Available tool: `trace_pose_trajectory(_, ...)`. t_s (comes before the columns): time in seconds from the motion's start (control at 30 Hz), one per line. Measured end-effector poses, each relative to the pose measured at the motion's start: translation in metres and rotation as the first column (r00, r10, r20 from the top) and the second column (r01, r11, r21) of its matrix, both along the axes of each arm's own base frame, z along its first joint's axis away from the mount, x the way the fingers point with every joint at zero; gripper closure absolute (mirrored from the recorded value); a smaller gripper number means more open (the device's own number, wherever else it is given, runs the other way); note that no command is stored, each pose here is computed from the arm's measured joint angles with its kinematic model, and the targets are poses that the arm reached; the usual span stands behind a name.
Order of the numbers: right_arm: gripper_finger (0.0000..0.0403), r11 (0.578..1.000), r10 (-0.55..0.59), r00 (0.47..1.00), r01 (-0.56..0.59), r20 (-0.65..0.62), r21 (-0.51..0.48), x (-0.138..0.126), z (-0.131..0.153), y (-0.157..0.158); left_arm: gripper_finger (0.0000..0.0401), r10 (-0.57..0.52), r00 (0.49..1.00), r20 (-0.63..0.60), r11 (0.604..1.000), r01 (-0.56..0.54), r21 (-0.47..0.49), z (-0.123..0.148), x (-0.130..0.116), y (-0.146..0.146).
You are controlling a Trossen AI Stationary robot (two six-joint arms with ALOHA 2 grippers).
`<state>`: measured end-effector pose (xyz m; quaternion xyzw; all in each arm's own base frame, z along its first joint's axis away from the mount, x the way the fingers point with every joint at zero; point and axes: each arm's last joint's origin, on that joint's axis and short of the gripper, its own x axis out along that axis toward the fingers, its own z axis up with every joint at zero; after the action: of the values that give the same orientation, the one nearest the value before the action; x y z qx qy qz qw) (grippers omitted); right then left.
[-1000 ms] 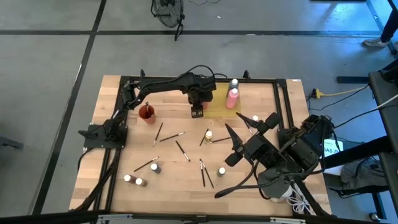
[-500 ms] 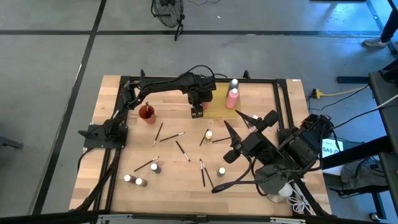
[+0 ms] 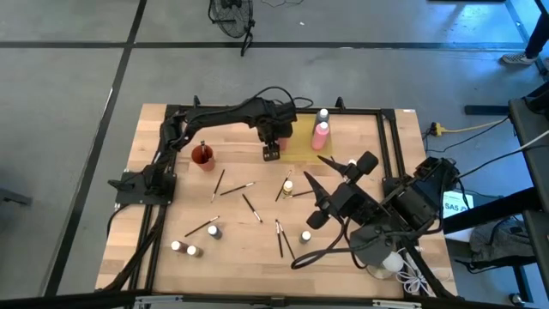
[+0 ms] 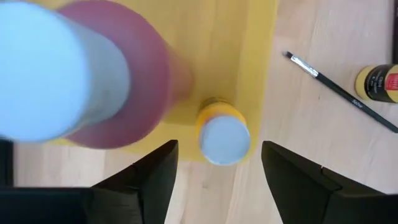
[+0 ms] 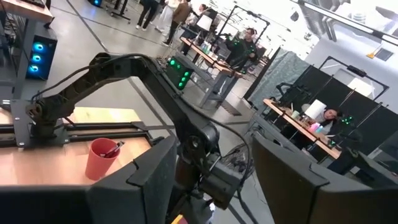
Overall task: Pick & Place Paint Supplies
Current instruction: Put the silver paint brush into the orange cup
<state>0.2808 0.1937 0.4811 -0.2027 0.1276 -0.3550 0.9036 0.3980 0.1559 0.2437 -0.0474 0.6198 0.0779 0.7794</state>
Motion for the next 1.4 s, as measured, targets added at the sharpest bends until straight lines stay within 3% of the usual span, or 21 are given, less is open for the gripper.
trace_pose_trajectory(0.23,0.019,1.0,0.001,1.0,-0.001,-0.001,0.001,0.0,0.0,0.0,0.0175,-0.002,1.0,0.002,1.0,0.002,0.003,0.03,-0.018,-0.008)
trace_pose_trajectory(0.33,0.019,0.998,0.061,0.998,-0.06,-0.031,0.032,0.0,0.0,0.0,0.0175,0.001,1.0,-0.024,1.0,-0.001,0.003,0.047,-0.033,-0.014)
trace_pose_trajectory(0.47,0.019,0.973,0.191,0.98,-0.182,-0.057,0.141,-0.003,0.007,-0.008,0.0175,0.019,0.999,-0.037,1.0,-0.019,0.012,0.075,-0.056,-0.022)
trace_pose_trajectory(0.63,0.019,0.921,0.285,0.957,-0.257,-0.055,0.294,0.0,0.008,-0.022,0.0175,0.035,0.999,-0.002,0.999,-0.035,0.014,0.114,-0.091,-0.037)
trace_pose_trajectory(0.87,0.0189,0.776,0.341,0.933,-0.211,-0.113,0.594,0.001,-0.003,-0.048,0.0175,0.059,0.987,0.153,0.993,-0.073,0.089,0.172,-0.151,-0.06)
trace_pose_trajectory(1.0,0.019,0.647,0.454,0.881,-0.223,-0.134,0.729,0.008,-0.011,-0.045,0.0175,0.061,0.963,0.263,0.983,-0.103,0.152,0.199,-0.186,-0.072)
trace_pose_trajectory(1.2,0.019,0.519,0.552,0.832,-0.295,-0.051,0.802,0.029,-0.019,-0.027,0.0175,0.074,0.914,0.399,0.973,-0.153,0.17,0.225,-0.231,-0.089)
trace_pose_trajectory(1.3,0.019,0.468,0.576,0.816,-0.269,-0.06,0.842,0.039,-0.031,-0.018,0.0175,0.083,0.891,0.446,0.97,-0.175,0.168,0.232,-0.248,-0.096)
trace_pose_trajectory(1.4,0.019,0.41,0.484,0.873,-0.164,-0.062,0.897,0.049,-0.041,-0.019,0.0175,0.099,0.869,0.485,0.967,-0.199,0.16,0.237,-0.262,-0.101)
